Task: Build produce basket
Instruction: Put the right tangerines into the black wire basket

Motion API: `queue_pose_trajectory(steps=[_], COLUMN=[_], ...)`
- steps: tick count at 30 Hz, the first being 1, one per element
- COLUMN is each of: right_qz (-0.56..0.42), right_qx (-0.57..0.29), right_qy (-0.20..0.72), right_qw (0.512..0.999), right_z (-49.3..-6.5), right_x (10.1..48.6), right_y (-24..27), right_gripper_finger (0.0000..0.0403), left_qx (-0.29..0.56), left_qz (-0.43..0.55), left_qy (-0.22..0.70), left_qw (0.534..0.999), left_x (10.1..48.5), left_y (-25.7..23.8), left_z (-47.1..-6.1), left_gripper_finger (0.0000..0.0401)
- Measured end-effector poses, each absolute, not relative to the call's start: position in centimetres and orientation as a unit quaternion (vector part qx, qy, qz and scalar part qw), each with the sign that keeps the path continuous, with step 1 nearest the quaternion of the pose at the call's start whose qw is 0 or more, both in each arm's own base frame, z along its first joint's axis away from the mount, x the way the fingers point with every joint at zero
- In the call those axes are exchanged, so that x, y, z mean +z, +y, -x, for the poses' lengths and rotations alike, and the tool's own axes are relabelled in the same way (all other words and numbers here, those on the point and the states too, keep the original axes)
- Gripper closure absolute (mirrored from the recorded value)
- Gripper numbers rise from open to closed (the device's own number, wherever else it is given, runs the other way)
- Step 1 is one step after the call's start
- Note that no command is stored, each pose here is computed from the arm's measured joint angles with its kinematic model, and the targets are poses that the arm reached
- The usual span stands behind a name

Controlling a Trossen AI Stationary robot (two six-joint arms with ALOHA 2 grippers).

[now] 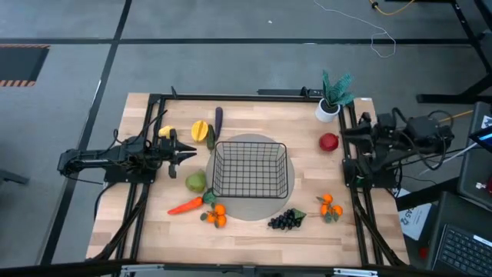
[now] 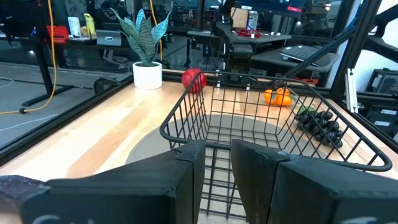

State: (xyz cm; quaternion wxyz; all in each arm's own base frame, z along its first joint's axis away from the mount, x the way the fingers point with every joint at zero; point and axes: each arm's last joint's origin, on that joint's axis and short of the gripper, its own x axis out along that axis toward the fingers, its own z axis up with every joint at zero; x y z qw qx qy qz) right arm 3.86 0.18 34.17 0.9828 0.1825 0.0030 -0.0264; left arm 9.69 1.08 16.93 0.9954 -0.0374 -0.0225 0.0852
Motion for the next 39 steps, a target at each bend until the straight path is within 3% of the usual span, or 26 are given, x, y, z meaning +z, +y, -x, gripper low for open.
queue_pose_trajectory(steps=[6,9,14,20,31,39], right_qz=[-0.194,-0.211,-0.258,-0.349,-0.391,-0.377], right_qx=[0.121,0.153,0.103,0.042,-0.051,-0.088], right_qy=[0.099,0.169,0.331,0.51,0.607,0.641], right_qw=[0.968,0.951,0.902,0.785,0.691,0.663], right_z=[-7.8,-10.0,-12.4,-13.5,-15.1,-15.4], right_x=[34.6,34.4,33.2,32.8,30.9,29.1], right_y=[2.5,3.6,4.8,6.2,10.6,13.5], right_gripper_finger=[0.0276,0.0276,0.0276,0.0276,0.0276,0.0276], left_qx=[0.085,0.085,0.085,0.085,0.085,0.085], left_qz=[0.037,0.037,0.037,0.037,0.037,0.038], left_qy=[-0.023,-0.023,-0.023,-0.023,-0.023,-0.023], left_qw=[0.995,0.995,0.995,0.995,0.995,0.995], left_x=[16.9,16.9,16.9,16.9,16.9,16.9], left_y=[1.1,1.1,1.1,1.1,1.1,1.1], left_z=[-9.7,-9.7,-9.7,-9.7,-9.7,-9.7], left_gripper_finger=[0.0332,0.0332,0.0332,0.0332,0.0332,0.0332])
